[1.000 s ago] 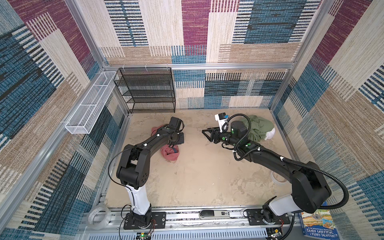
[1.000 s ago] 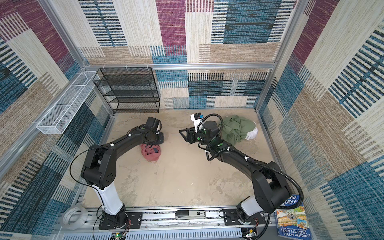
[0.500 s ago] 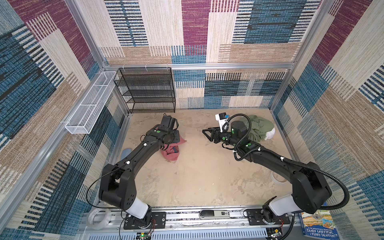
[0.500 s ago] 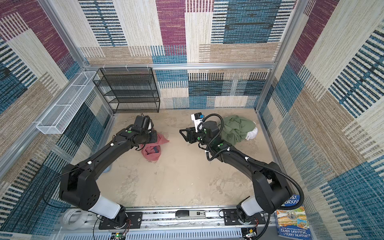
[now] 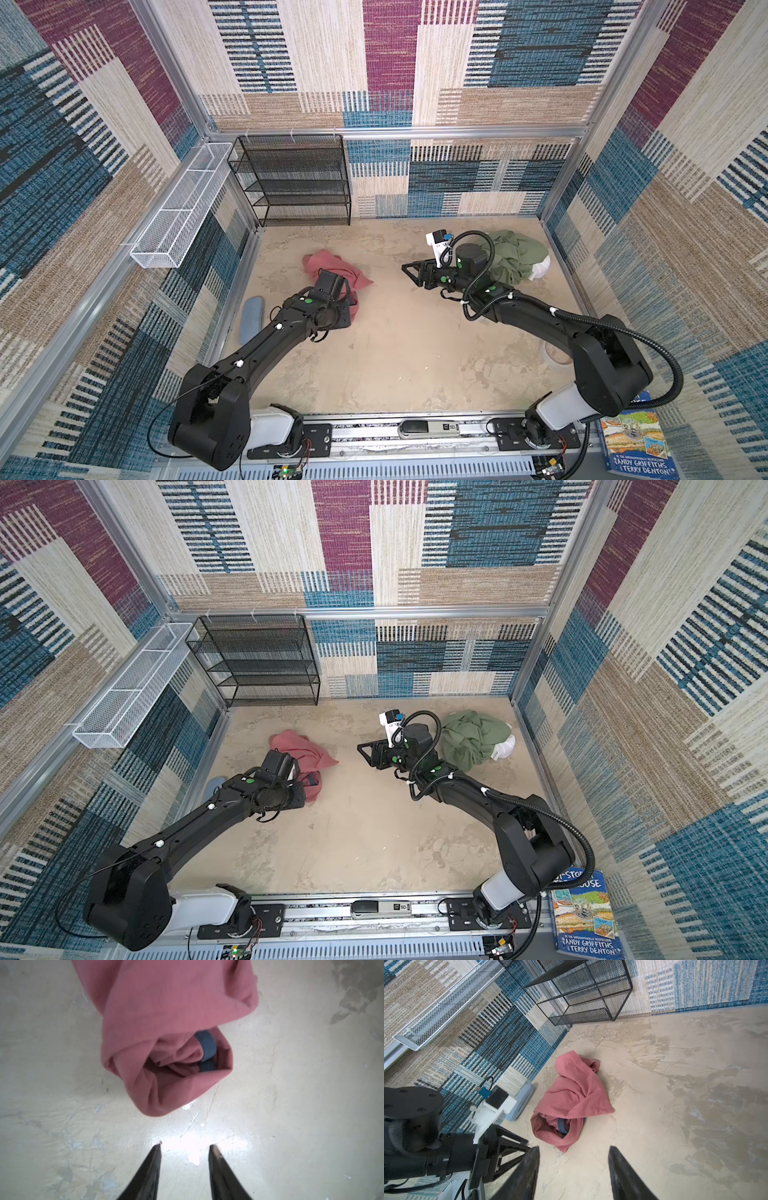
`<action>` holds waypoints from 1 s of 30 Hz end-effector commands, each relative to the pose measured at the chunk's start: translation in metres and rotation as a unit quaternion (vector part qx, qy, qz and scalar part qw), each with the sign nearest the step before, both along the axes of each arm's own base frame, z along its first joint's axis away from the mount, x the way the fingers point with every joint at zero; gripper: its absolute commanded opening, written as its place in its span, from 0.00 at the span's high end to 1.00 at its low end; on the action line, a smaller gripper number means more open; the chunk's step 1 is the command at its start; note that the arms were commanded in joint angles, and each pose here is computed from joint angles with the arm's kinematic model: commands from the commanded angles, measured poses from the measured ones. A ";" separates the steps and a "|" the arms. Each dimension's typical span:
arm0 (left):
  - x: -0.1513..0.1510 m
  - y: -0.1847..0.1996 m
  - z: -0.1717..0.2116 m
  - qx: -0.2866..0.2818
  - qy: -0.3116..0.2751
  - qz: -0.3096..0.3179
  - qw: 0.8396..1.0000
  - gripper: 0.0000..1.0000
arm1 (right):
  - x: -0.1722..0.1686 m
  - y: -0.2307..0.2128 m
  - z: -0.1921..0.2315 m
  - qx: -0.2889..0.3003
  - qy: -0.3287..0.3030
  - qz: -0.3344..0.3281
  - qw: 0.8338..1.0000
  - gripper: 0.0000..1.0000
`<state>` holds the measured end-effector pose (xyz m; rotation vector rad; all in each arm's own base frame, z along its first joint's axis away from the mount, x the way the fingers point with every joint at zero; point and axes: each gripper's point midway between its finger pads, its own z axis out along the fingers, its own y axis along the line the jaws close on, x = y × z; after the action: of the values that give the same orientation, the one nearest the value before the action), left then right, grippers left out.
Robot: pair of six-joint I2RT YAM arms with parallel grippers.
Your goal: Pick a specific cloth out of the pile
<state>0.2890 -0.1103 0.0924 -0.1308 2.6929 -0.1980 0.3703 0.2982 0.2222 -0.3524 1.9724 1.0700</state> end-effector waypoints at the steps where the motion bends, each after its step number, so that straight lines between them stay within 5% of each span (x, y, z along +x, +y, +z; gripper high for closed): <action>1: 0.004 -0.010 -0.008 -0.034 -0.007 0.009 0.999 0.52 | 0.001 0.005 0.013 0.019 -0.013 0.009 1.000 0.44; 12: 0.026 -0.021 -0.042 -0.049 -0.016 0.014 0.999 0.55 | 0.001 0.003 0.013 0.013 -0.015 0.005 1.000 0.44; 23: 0.041 -0.011 -0.057 -0.002 -0.018 0.030 0.999 0.55 | 0.003 0.006 0.010 0.012 -0.012 0.010 1.000 0.44; 30: 0.043 -0.003 -0.063 0.024 -0.018 0.037 0.999 0.76 | 0.005 0.009 0.006 0.013 -0.007 0.013 1.000 0.44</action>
<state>0.3261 -0.1180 0.0274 -0.2045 2.6756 -0.1568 0.3746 0.3024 0.2195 -0.3530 1.9802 1.0806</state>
